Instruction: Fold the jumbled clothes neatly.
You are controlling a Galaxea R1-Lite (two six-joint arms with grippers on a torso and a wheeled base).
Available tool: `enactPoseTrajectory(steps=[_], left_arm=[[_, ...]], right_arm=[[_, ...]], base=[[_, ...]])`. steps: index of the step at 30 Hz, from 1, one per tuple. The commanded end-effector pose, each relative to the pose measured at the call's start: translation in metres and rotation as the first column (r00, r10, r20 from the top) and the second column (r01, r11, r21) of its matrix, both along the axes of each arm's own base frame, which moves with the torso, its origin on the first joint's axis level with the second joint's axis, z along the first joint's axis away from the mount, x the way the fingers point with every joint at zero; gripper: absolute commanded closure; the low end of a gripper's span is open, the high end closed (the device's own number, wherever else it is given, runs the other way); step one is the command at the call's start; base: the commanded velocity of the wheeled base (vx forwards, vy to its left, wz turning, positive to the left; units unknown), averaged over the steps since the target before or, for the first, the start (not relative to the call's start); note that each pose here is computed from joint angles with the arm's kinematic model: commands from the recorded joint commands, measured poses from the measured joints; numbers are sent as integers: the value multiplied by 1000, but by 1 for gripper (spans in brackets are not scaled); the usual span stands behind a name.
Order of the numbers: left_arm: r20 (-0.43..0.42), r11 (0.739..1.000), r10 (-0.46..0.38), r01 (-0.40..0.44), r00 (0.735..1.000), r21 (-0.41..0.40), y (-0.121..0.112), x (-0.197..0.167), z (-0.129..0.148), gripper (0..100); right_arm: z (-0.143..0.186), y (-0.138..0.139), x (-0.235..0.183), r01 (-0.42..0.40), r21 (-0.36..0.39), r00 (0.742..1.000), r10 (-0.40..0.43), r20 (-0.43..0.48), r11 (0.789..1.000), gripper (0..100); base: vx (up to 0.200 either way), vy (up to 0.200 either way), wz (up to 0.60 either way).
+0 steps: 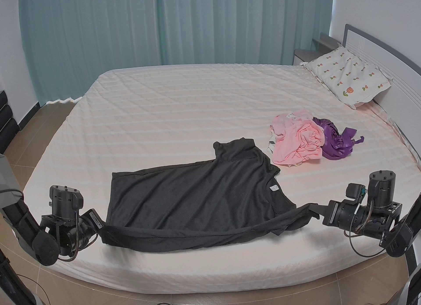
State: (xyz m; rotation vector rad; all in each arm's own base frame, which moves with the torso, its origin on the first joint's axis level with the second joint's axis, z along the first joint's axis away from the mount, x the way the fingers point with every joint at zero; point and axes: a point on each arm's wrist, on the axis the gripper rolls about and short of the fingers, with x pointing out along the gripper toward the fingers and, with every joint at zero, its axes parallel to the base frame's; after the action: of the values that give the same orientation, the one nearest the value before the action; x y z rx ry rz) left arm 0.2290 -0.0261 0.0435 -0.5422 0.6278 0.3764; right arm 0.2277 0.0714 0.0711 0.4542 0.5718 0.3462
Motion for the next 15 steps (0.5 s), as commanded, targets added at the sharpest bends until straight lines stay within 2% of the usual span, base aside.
enactPoseTrajectory(steps=[1, 15], left_arm=[[-17, 999, 34, -34, 999, 1, 6, 15, -9, 100], [-35, 998, 64, -64, 997, 2, 10, 48, -29, 100]], right_arm=[[-5, 4, 17, 4, 0, 1000, -4, 0, 1000, 100], [-21, 9, 67, 40, -1, 999, -40, 8, 999, 100]], base=[[0, 0, 0], [0, 0, 0]])
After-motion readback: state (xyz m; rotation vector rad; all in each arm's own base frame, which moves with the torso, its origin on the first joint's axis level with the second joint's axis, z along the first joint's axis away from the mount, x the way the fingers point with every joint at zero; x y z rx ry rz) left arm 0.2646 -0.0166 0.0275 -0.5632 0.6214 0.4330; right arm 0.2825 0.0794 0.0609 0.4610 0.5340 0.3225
